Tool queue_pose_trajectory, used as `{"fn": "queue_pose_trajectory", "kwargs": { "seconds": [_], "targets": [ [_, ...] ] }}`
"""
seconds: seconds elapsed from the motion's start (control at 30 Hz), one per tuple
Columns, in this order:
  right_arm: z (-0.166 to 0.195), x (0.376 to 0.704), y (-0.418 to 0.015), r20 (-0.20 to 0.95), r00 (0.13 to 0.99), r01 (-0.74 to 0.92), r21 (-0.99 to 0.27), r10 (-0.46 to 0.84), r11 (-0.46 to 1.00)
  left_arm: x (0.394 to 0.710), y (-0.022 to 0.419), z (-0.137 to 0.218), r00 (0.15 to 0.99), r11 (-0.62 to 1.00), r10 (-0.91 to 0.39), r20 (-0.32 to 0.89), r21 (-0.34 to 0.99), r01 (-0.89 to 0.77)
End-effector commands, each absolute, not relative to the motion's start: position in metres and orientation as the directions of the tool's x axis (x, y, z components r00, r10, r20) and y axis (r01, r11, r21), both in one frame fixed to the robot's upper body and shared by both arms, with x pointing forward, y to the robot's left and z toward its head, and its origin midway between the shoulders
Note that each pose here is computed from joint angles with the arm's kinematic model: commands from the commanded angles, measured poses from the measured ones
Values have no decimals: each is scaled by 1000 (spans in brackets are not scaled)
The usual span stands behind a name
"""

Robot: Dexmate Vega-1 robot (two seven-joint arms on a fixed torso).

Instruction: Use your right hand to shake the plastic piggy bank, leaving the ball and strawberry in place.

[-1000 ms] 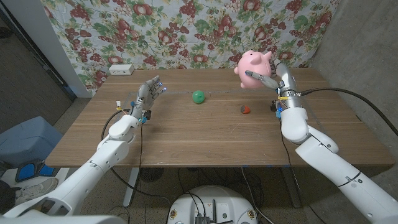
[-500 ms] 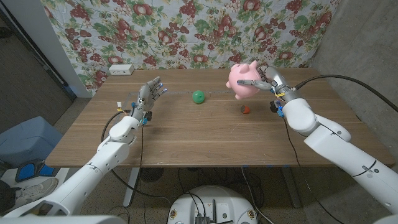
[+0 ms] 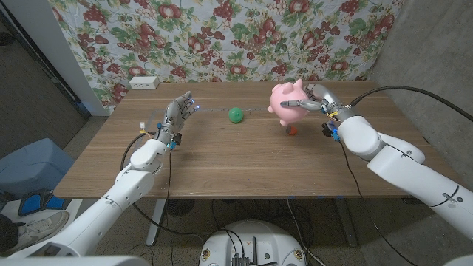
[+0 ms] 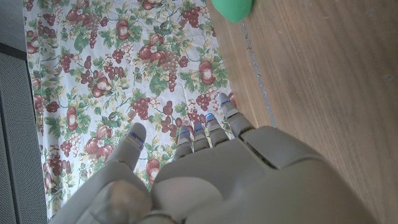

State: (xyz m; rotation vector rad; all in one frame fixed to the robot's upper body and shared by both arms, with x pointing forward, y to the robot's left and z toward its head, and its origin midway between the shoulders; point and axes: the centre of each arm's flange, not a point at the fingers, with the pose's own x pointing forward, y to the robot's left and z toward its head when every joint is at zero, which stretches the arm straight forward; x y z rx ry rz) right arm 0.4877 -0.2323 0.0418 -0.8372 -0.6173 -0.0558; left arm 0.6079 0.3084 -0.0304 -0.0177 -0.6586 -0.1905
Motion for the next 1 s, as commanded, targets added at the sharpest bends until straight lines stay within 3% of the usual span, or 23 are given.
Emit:
{"fn": "queue_pose_trajectory", "kwargs": {
  "seconds": [0.03,0.4,1.0],
  "targets": [
    [31,475,-243,700,706,412,-527,104,743,605,307,-31,770,982,-169,615,44,181],
    [17,469,-251,856,511,549,-257,-77,795,603,309,-32,768,983,-169,617,45,180],
    [5,463,-254,894,323,610,55,-312,790,601,311,-30,763,983,-168,624,46,178]
  ]
}}
